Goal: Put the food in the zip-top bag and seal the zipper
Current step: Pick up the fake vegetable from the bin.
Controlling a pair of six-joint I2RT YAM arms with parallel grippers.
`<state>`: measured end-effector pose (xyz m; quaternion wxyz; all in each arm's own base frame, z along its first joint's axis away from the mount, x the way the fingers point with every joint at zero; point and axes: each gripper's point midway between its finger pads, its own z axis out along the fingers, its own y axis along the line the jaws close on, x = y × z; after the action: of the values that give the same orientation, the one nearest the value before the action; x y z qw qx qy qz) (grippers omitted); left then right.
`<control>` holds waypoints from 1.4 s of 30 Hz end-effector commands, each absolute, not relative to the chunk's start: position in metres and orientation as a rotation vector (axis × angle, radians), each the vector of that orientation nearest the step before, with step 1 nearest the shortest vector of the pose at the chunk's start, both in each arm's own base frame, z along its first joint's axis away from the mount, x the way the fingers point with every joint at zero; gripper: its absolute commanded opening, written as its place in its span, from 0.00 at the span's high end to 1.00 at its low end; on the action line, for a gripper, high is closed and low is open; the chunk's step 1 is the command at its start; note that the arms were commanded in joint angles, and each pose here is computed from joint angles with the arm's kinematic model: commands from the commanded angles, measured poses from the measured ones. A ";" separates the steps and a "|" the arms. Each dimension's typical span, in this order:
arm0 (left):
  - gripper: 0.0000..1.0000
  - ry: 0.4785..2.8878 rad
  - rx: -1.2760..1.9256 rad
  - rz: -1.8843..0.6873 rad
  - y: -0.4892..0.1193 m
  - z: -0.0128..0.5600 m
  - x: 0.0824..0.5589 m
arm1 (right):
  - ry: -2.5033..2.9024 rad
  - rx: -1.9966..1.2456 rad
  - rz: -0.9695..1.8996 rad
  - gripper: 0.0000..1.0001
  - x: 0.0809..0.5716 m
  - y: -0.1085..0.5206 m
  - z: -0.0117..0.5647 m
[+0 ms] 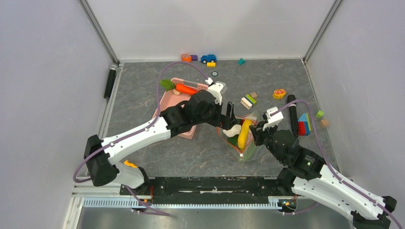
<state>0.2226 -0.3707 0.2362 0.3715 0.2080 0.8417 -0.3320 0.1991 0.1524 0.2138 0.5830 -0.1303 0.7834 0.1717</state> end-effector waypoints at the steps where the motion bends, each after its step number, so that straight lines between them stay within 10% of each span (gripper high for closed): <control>1: 0.00 2.086 0.435 -0.691 -0.338 0.253 0.241 | 1.743 -0.231 0.403 0.96 0.207 0.148 0.247; 18: 0.00 2.123 -0.105 -0.289 -0.156 0.235 0.405 | 1.760 -0.253 0.338 0.95 0.211 0.144 0.237; 34: 0.01 2.251 -0.300 -0.421 -0.072 0.168 0.505 | 1.762 -0.244 0.292 0.95 0.213 0.137 0.234; 42: 0.21 2.291 -0.289 -0.506 -0.081 0.146 0.524 | 1.765 -0.231 0.277 0.95 0.214 0.135 0.233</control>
<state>0.5066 -0.0698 0.1261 0.3538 -0.1394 0.9101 -0.1646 0.2091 0.1366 0.2119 0.5963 -0.1231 0.7848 0.1154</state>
